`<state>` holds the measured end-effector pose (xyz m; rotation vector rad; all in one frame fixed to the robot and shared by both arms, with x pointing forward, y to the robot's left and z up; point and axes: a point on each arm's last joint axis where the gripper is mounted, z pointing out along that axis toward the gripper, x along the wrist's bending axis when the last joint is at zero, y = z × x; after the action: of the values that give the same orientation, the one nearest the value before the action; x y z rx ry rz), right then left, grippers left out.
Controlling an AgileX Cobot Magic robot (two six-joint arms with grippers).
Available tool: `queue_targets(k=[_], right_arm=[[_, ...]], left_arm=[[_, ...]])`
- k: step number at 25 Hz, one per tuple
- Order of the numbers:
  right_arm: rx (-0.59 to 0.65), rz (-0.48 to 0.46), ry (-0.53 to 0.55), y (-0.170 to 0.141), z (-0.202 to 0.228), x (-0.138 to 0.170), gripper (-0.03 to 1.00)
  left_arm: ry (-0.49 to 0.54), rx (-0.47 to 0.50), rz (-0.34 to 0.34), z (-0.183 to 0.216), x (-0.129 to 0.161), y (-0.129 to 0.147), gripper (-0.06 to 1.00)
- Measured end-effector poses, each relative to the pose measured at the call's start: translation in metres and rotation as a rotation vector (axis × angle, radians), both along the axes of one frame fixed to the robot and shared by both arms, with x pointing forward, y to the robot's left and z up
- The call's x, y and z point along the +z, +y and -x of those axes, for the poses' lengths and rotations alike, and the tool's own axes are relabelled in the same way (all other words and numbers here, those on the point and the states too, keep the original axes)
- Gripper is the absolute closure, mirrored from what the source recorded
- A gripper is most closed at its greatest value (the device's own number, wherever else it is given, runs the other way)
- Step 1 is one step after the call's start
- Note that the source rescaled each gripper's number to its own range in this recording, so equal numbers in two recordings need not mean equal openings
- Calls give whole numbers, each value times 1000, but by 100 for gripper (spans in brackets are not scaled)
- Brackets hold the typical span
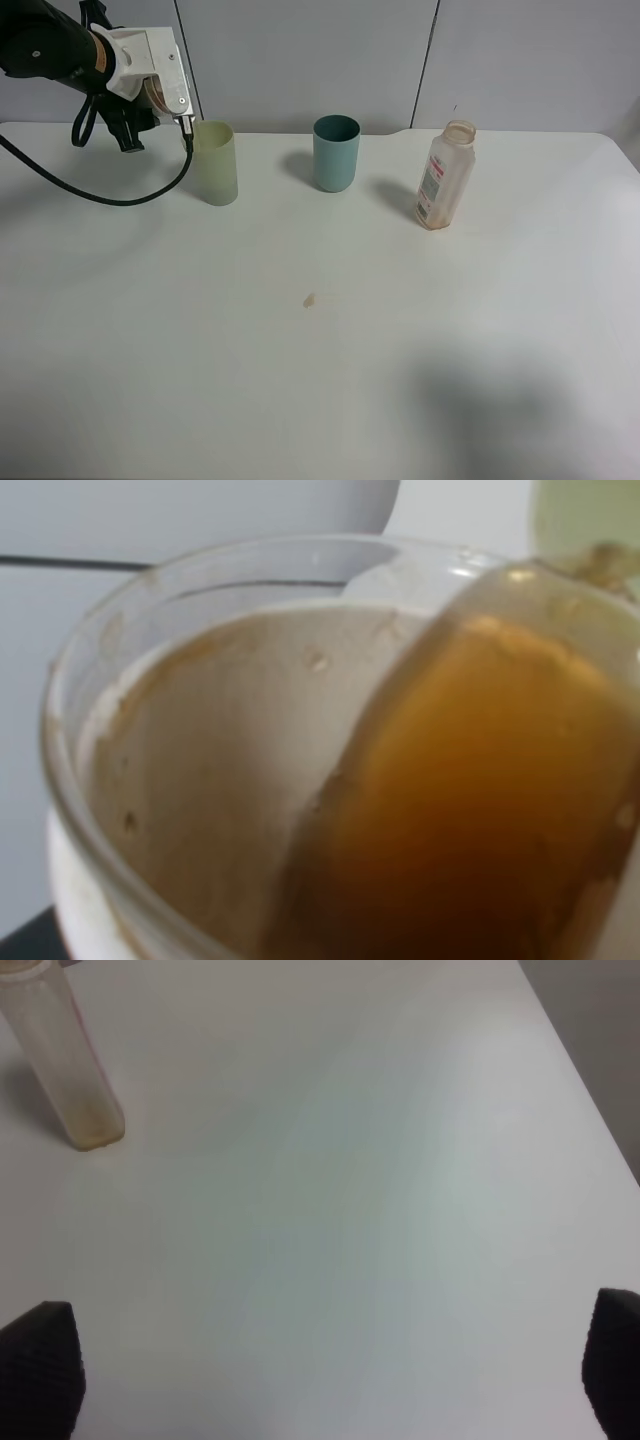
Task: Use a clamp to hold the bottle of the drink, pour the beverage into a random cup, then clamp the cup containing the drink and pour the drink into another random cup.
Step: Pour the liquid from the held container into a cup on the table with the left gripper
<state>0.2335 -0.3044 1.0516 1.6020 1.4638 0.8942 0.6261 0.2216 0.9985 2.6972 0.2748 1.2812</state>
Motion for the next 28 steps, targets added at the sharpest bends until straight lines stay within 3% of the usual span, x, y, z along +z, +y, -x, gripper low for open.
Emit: queue_targets(k=[11, 28], right_arm=[[0, 0, 0, 0, 0, 0, -3], [0, 0, 0, 0, 0, 0, -3]], left_arm=[[-4, -16, -23, 0, 0, 0, 90], [-15, -84, -112, -1, 1, 0, 90]])
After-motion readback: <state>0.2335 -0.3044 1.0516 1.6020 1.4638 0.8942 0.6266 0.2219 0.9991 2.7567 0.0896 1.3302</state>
